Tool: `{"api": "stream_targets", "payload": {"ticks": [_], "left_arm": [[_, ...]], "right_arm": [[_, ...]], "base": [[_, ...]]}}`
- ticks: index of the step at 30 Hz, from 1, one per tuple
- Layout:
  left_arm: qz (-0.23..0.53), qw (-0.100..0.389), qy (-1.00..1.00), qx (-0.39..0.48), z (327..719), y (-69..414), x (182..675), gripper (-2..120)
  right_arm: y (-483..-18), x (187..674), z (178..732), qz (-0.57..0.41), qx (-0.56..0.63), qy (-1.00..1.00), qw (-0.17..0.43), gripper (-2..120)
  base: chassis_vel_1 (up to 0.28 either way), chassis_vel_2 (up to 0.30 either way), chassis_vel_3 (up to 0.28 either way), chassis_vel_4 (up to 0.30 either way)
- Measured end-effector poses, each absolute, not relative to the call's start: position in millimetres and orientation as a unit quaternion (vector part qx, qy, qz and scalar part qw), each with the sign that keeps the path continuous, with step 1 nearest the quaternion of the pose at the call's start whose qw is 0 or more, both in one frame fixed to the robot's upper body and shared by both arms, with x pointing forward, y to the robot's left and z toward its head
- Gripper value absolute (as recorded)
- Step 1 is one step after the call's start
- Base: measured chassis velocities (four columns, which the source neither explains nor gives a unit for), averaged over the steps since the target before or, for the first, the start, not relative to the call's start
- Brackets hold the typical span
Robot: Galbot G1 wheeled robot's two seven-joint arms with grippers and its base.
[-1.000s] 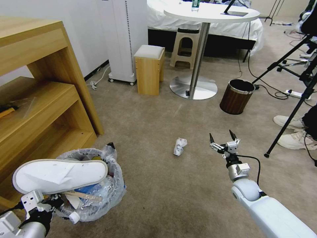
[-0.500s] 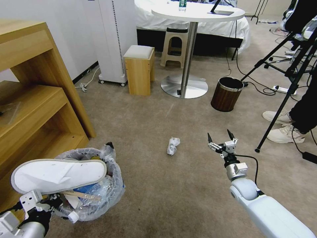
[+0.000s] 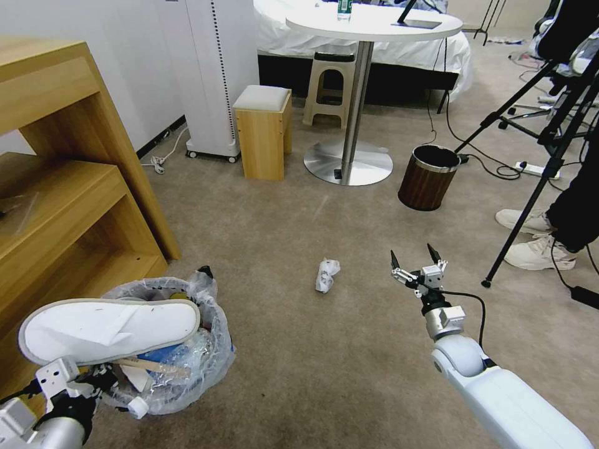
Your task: Pick up the trash bin and place the garbage on the floor into it.
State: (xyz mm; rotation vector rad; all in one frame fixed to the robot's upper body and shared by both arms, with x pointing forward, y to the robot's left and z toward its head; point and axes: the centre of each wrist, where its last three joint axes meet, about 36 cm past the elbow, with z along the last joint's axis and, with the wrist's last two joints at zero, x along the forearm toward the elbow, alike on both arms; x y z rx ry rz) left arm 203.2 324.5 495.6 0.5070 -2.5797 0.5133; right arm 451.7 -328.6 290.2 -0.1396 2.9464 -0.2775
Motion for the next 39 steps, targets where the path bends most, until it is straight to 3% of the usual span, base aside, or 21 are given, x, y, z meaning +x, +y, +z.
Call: {"api": "stream_targets", "payload": {"ticks": [39], "left_arm": [[0.182, 0.229, -0.938, 0.186, 493.0, 324.0, 201.6, 0]], "right_arm": [[-329.8, 450.5, 291.3, -0.098, -0.042, 0.990, 0.095, 98]], "base": [[-0.036, 0.030, 0.033, -0.036]]}}
